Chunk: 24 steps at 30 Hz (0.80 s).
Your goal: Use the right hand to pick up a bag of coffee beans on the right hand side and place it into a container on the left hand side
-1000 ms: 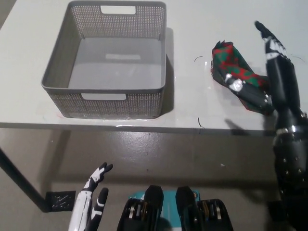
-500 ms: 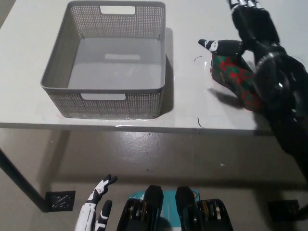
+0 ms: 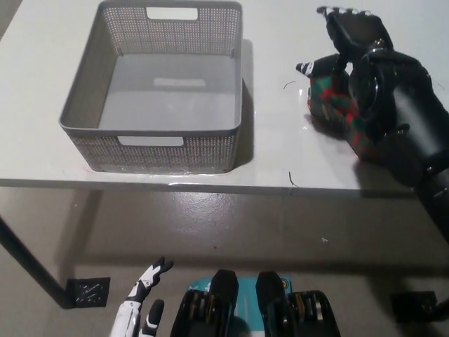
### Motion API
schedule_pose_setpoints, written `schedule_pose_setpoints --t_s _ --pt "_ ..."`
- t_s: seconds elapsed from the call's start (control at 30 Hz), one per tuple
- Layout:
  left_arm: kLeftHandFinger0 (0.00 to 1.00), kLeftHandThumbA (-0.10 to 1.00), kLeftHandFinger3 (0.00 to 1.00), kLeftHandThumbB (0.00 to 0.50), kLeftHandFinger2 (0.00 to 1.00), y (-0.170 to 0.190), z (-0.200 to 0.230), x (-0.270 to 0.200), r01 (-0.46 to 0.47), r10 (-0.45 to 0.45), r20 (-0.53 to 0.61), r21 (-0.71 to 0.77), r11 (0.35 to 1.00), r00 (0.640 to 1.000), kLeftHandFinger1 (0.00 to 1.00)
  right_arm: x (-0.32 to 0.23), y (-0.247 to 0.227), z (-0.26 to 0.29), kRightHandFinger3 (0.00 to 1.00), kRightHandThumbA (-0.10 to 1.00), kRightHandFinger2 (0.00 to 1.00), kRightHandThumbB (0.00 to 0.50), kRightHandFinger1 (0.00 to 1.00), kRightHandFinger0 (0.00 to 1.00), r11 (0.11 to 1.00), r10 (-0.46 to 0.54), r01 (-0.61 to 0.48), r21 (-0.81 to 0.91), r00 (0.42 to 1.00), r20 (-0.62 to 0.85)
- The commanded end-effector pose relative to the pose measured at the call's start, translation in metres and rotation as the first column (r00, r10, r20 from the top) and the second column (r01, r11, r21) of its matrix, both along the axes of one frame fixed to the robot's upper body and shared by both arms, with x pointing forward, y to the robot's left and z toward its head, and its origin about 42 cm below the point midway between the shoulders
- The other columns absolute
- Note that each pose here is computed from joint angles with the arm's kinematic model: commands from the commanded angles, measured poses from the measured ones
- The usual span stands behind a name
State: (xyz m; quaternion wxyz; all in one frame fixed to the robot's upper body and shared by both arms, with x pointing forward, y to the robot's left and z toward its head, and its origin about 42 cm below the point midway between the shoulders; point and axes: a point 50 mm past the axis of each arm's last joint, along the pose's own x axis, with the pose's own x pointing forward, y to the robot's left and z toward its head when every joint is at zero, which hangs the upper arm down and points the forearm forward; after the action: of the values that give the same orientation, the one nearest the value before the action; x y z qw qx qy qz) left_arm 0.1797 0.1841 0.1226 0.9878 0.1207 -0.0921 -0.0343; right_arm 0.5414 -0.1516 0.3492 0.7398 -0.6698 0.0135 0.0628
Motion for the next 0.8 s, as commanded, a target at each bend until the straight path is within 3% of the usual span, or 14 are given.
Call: schedule_pose_setpoints --t_s 0.0,0.17,0.47,0.57,0.67,0.77 --pt "1.00 1.00 1.00 0.441 1.00 0.000 0.012 -0.009 0.016 -0.015 0.054 -0.017 1.000 0.998 1.00 0.002 -0.003 0.016 1.00 0.83 1.00 0.500 1.00 1.00 0.998 -0.029 0.028 -0.060 1.000 -0.004" --pt "1.00 1.00 1.00 0.423 1.00 0.003 0.014 -0.013 0.008 -0.008 0.068 -0.006 1.000 0.998 1.00 -0.002 -0.009 0.009 1.00 0.80 1.00 0.500 1.00 1.00 0.999 -0.032 0.030 -0.021 0.997 -0.072" --pt "1.00 1.00 1.00 0.449 1.00 0.006 0.012 -0.020 -0.002 0.003 0.067 -0.020 1.000 0.998 1.00 -0.007 -0.008 -0.012 1.00 0.80 1.00 0.500 1.00 1.00 0.997 -0.045 0.035 -0.071 0.989 -0.143" --pt "1.00 1.00 1.00 0.458 1.00 0.008 0.008 -0.023 -0.004 0.005 0.063 -0.010 1.000 0.998 1.00 -0.009 -0.009 -0.022 1.00 0.82 1.00 0.500 1.00 1.00 0.990 -0.063 0.047 -0.133 0.991 -0.117" --pt "1.00 1.00 1.00 0.466 1.00 0.012 0.005 -0.026 -0.009 0.010 0.051 -0.021 1.000 0.999 1.00 -0.009 -0.009 -0.035 1.00 0.72 1.00 0.500 1.00 1.00 0.981 -0.080 0.065 -0.183 0.994 -0.077" --pt "1.00 1.00 1.00 0.461 1.00 0.015 0.003 -0.031 -0.012 0.013 0.050 -0.026 1.000 0.999 1.00 -0.011 -0.009 -0.047 1.00 0.73 1.00 0.500 1.00 1.00 0.960 -0.098 0.082 -0.269 0.994 -0.046"
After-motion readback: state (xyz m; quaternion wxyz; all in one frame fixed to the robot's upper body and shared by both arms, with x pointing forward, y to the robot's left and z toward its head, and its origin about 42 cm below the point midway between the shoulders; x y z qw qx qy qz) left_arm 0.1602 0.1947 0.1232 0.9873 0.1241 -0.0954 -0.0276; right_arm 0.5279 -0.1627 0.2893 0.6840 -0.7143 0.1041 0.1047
